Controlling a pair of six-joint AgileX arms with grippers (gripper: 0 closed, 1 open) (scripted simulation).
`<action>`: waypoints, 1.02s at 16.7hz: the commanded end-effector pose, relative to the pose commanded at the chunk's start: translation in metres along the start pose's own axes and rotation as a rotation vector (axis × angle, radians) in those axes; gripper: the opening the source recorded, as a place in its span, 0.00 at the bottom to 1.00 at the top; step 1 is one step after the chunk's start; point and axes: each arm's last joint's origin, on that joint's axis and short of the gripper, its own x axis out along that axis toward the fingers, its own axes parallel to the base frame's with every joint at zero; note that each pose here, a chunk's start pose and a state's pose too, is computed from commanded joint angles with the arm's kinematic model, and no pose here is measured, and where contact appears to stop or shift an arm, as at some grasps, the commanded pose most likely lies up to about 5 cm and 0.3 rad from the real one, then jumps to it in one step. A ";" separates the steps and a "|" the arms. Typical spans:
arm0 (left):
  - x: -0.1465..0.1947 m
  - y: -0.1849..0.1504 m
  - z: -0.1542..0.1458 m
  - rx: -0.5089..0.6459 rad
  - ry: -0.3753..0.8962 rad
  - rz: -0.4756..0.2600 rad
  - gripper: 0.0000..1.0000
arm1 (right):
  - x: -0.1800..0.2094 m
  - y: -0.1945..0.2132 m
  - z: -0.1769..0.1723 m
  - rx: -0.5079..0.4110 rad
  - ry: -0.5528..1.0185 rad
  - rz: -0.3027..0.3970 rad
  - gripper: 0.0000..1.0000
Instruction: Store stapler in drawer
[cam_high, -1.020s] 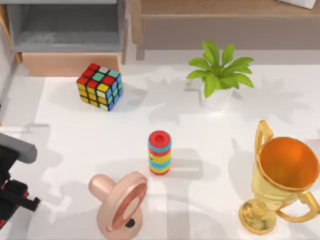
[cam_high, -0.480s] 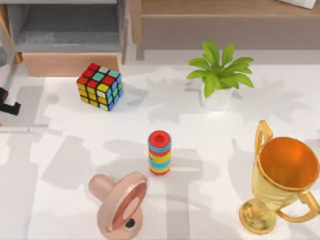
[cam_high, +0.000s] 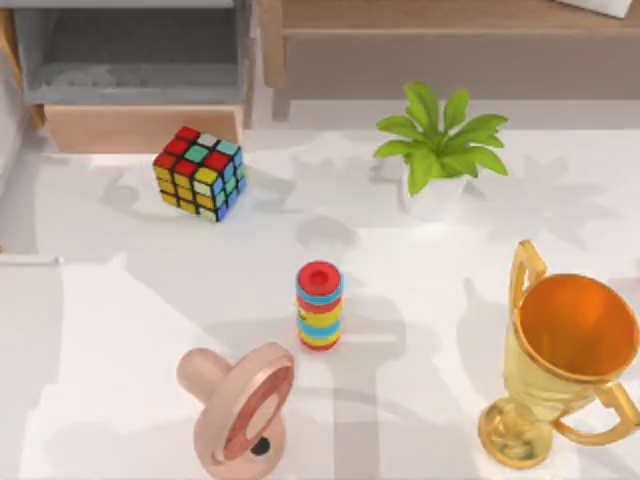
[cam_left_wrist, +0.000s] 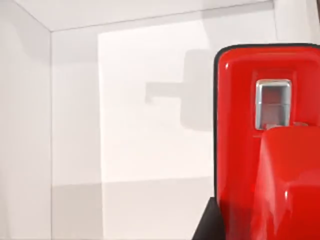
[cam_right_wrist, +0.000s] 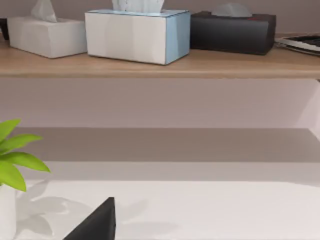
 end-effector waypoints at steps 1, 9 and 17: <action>0.012 0.011 0.004 -0.016 0.012 0.011 0.00 | 0.000 0.000 0.000 0.000 0.000 0.000 1.00; 0.122 0.051 -0.014 -0.076 0.269 -0.030 0.00 | 0.000 0.000 0.000 0.000 0.000 0.000 1.00; 0.138 0.041 -0.025 -0.065 0.368 -0.079 0.00 | 0.000 0.000 0.000 0.000 0.000 0.000 1.00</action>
